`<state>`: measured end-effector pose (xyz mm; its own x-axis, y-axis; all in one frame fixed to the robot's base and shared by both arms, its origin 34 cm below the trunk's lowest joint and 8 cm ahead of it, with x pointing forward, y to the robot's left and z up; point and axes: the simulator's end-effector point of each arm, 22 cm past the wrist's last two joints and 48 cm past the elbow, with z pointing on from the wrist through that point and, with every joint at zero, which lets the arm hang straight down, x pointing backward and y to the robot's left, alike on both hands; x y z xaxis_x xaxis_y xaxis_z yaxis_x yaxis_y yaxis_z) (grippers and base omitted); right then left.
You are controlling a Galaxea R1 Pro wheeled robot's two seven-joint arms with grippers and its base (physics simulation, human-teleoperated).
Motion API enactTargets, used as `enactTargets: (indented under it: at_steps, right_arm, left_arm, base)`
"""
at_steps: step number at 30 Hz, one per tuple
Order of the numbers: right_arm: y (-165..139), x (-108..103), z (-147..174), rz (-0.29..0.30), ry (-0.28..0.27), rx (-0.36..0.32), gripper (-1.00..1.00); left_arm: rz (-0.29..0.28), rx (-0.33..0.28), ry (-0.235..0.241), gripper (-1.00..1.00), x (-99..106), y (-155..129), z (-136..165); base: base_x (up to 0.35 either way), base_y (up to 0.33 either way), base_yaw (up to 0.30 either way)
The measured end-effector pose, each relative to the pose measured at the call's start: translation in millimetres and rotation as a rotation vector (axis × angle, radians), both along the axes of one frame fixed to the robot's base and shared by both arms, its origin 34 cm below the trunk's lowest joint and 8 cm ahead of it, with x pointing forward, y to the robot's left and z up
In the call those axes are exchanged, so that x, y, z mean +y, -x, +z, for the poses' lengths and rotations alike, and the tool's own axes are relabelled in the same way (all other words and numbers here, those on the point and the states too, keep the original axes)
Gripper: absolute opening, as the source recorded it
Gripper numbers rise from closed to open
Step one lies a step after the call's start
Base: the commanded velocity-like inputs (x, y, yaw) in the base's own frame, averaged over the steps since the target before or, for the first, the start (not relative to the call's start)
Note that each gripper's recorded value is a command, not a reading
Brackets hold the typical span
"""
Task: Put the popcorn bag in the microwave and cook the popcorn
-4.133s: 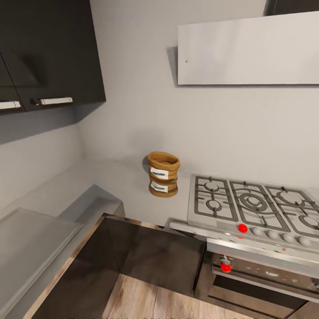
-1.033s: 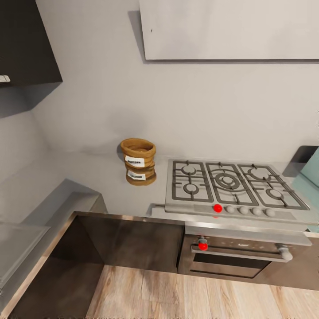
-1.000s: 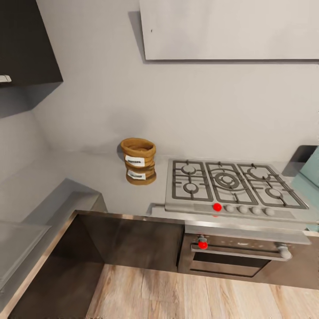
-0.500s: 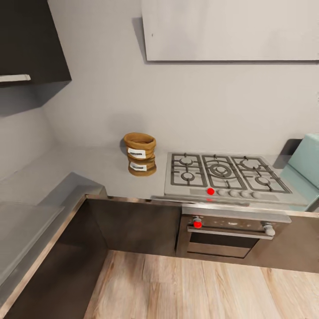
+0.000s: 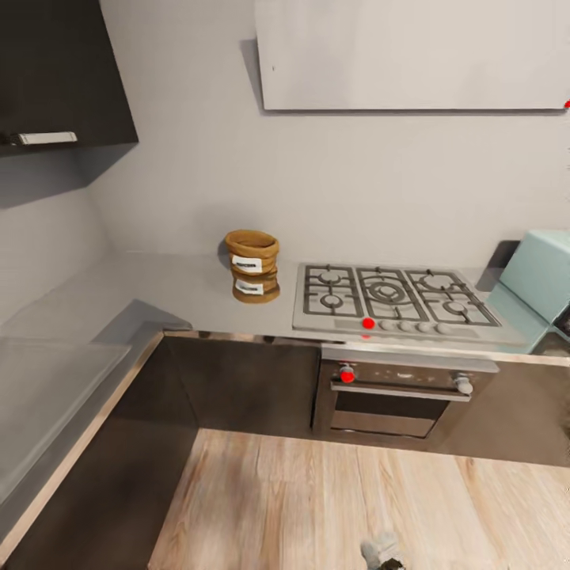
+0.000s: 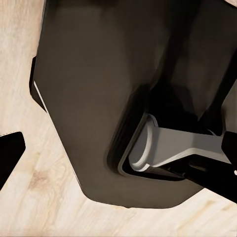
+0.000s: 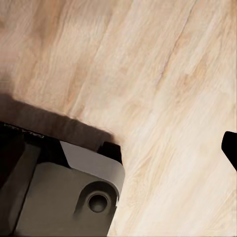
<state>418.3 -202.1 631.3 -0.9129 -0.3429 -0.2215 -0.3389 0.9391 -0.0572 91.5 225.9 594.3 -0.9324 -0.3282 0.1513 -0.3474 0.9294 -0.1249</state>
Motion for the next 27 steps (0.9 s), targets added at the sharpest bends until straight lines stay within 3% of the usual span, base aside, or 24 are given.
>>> enactTargets:
  at_steps: [3, 5, 7, 10, 13, 17, 19, 20, 21, 23, 24, 25, 27]
  right_arm:
    - [-48, 28, 36, -0.002, -0.003, -0.063, 1.00]
    - [-74, 21, 62, -0.037, 0.023, -0.079, 1.00]
    - [-87, 22, 84, -0.046, 0.025, -0.070, 1.00]
    - [-96, 42, 108, -0.008, 0.012, -0.019, 1.00]
    - [-138, 43, 148, -0.022, 0.026, -0.045, 1.00]
    - [-235, 53, 226, 0.000, 0.030, -0.219, 1.00]
    - [-324, 77, 320, -0.002, -0.075, -0.395, 1.00]
    - [-334, 85, 333, -0.003, -0.116, -0.410, 1.00]
    - [-359, 94, 368, 0.000, -0.161, -0.456, 1.00]
    - [-386, 97, 406, 0.008, -0.168, -0.510, 1.00]
    - [-414, 94, 425, 0.010, -0.148, -0.494, 1.00]
    - [-437, 94, 474, 0.014, -0.151, -0.564, 1.00]
    - [-455, 98, 496, 0.001, -0.191, -0.540, 1.00]
  left_arm:
    - [0.000, 0.000, -0.001, 1.00, 1, 0, 0]
    - [0.000, 0.000, -0.001, 1.00, 1, 0, 0]
    - [-0.001, -0.001, -0.001, 1.00, 1, 0, 0]
    - [-0.002, -0.001, -0.001, 1.00, 1, 0, 0]
    - [-0.003, -0.002, -0.001, 1.00, 1, 0, 0]
    - [-0.003, -0.003, -0.001, 1.00, 1, -1, 0]
    - [-0.003, -0.002, -0.001, 1.00, 1, 0, 0]
    - [-0.003, -0.002, -0.001, 1.00, 1, 0, 0]
    - [-0.003, -0.002, -0.001, 1.00, 1, -1, 0]
    - [-0.003, -0.002, -0.001, 1.00, 1, 0, 0]
    - [-0.003, -0.003, -0.001, 1.00, 1, -1, 0]
    - [-0.003, -0.004, -0.001, 1.00, 1, -1, 0]
    - [-0.003, -0.005, -0.002, 1.00, 2, -2, 0]
  base:
    - [-0.076, 0.000, 0.000]
    - [-0.018, 0.000, 0.000]
    - [-0.007, 0.000, 0.000]
    - [-0.001, 0.000, 0.000]
    - [0.000, 0.000, 0.000]
    - [0.000, 0.000, 0.000]
    - [0.000, 0.000, 0.000]
    - [0.000, 0.000, 0.000]
    - [0.000, 0.000, 0.000]
    - [0.000, 0.000, 0.000]
    - [0.000, 0.000, 0.000]
    - [0.000, 0.000, 0.000]
    - [0.000, 0.000, 0.000]
